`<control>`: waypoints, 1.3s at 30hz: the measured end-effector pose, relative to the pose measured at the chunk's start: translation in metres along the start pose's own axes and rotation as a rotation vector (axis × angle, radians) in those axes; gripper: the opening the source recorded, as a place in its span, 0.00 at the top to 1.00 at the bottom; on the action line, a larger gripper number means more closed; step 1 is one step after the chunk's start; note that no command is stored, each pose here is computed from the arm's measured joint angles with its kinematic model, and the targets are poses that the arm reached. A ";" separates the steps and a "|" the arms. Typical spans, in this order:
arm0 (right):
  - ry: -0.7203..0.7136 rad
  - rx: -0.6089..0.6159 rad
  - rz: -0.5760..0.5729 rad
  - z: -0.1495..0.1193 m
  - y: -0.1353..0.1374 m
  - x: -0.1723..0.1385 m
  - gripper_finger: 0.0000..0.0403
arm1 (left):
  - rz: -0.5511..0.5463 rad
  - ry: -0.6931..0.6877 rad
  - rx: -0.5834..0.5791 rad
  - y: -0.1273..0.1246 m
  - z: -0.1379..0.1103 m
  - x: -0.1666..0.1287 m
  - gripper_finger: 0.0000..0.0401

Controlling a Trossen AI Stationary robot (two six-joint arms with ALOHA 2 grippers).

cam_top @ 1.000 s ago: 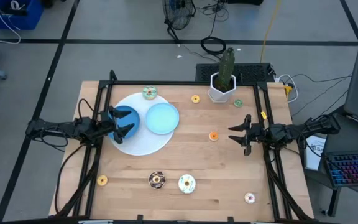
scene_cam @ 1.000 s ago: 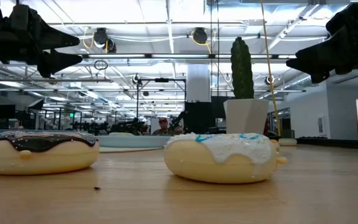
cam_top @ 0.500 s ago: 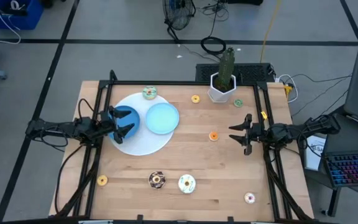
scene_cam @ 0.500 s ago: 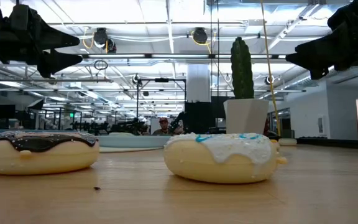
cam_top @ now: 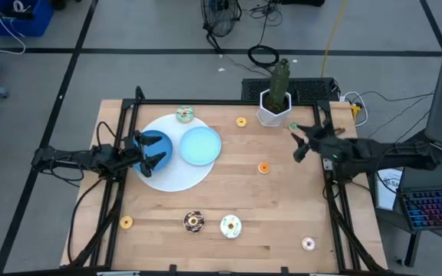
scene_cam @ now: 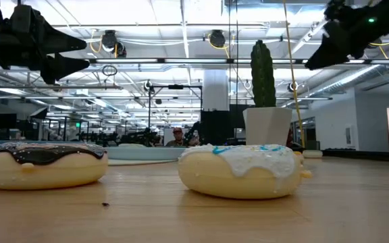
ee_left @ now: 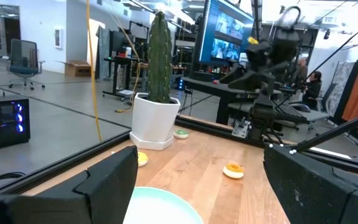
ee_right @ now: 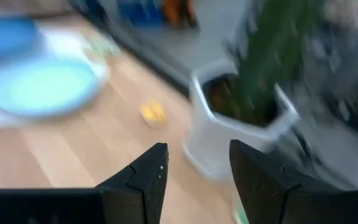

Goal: Pick & Place donuts
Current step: Put the small green donut on the blue plate

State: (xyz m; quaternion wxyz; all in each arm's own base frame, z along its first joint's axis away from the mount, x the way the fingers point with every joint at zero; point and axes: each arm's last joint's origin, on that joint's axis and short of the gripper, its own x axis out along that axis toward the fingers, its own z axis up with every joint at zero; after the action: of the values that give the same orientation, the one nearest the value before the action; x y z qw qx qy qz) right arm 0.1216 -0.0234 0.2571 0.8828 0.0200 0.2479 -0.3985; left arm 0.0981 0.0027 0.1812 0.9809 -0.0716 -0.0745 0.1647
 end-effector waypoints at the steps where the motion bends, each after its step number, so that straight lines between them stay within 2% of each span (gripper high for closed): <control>1: 0.088 -0.008 -0.029 0.004 -0.001 0.007 0.59 | 0.000 0.000 0.000 0.000 0.000 0.000 0.14; 3: 0.257 -0.008 -0.058 0.009 -0.002 0.025 0.57 | 0.000 0.001 0.000 0.000 0.000 0.000 0.14; 7: 0.545 0.083 -0.031 0.002 -0.015 0.069 0.49 | 0.000 0.001 0.000 0.000 0.000 0.000 0.14; 10: 0.657 0.117 -0.086 -0.009 -0.030 0.095 0.42 | 0.000 0.000 0.000 0.000 0.000 0.000 0.14; 17: 0.660 0.179 -0.139 -0.023 -0.050 0.129 0.32 | 0.001 0.001 0.000 0.000 0.000 0.000 0.14; 31: 0.819 0.184 -0.202 -0.058 -0.066 0.177 0.33 | 0.001 0.001 0.000 0.000 0.000 0.000 0.14; 39: 0.776 0.183 -0.203 -0.057 -0.071 0.183 0.36 | 0.001 0.001 0.000 0.000 0.000 0.000 0.14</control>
State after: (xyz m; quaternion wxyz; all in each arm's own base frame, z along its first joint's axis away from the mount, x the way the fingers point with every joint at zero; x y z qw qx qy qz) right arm 0.1492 -0.1856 0.1362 0.6746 0.2225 0.5266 -0.4670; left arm 0.0981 0.0027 0.1810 0.9809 -0.0716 -0.0739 0.1651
